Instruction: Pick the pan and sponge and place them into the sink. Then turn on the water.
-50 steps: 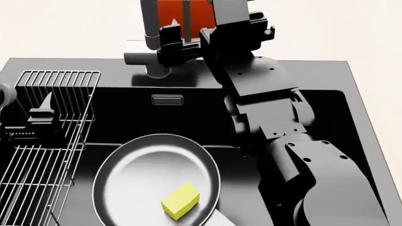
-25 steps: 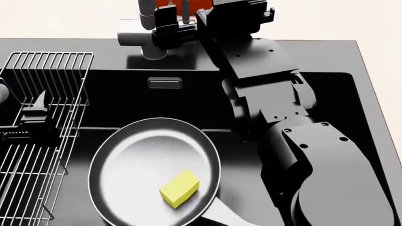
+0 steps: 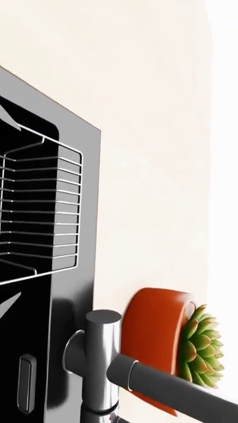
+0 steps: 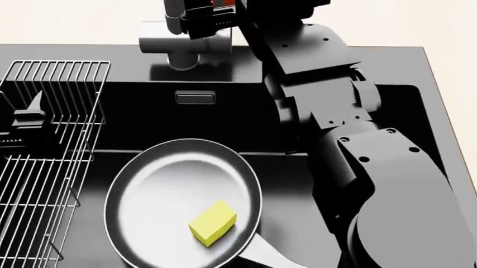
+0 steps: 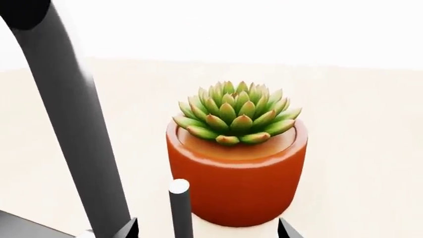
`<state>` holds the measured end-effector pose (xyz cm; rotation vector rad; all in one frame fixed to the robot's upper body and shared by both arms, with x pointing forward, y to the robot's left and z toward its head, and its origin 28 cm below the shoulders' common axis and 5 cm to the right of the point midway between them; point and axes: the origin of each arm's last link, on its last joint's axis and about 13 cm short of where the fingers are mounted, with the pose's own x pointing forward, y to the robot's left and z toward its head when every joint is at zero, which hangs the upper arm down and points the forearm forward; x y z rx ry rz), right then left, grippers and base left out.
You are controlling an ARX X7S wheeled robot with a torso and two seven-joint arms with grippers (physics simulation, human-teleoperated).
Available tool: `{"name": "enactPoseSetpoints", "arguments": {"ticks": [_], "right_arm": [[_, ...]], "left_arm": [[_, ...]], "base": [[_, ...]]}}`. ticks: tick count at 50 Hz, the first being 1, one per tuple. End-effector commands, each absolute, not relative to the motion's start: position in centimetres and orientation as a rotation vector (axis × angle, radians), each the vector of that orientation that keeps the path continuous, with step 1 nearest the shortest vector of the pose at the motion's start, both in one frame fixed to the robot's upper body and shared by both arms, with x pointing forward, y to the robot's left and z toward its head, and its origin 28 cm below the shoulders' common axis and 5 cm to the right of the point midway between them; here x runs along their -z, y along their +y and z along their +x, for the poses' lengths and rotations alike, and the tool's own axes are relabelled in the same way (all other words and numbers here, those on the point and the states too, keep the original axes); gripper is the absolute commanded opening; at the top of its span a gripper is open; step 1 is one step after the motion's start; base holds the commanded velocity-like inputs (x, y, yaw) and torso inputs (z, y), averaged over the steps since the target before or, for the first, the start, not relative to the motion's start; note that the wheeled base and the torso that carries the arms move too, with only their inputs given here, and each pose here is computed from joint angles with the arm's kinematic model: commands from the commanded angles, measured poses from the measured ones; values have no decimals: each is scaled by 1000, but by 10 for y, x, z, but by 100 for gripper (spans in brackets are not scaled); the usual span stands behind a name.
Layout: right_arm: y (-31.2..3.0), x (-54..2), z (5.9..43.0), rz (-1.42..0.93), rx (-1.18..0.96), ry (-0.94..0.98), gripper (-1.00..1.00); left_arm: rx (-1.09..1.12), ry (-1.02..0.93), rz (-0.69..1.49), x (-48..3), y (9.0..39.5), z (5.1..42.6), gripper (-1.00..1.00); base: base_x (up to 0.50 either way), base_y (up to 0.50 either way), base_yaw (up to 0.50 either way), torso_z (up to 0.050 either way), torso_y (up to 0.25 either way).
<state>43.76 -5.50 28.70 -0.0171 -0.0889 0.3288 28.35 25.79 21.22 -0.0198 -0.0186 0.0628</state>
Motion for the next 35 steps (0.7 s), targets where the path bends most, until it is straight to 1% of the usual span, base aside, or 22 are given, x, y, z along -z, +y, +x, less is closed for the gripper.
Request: {"name": "enactPoseSetpoints", "arguments": {"ticks": [1, 19, 35], "right_arm": [[-51, -296, 436, -20, -332, -92, 100], [-50, -299, 436, -19, -333, -92, 100], [-51, -300, 436, -22, -334, -96, 100]], "left_arm": [[-44, -29, -26, -216, 259, 286, 100], [-61, -21, -38, -212, 264, 286, 100], [-62, -17, -36, -210, 264, 286, 100]], "base": [[0, 0, 0, 0, 0], [0, 0, 0, 0, 0], [0, 0, 0, 3, -141]]}}
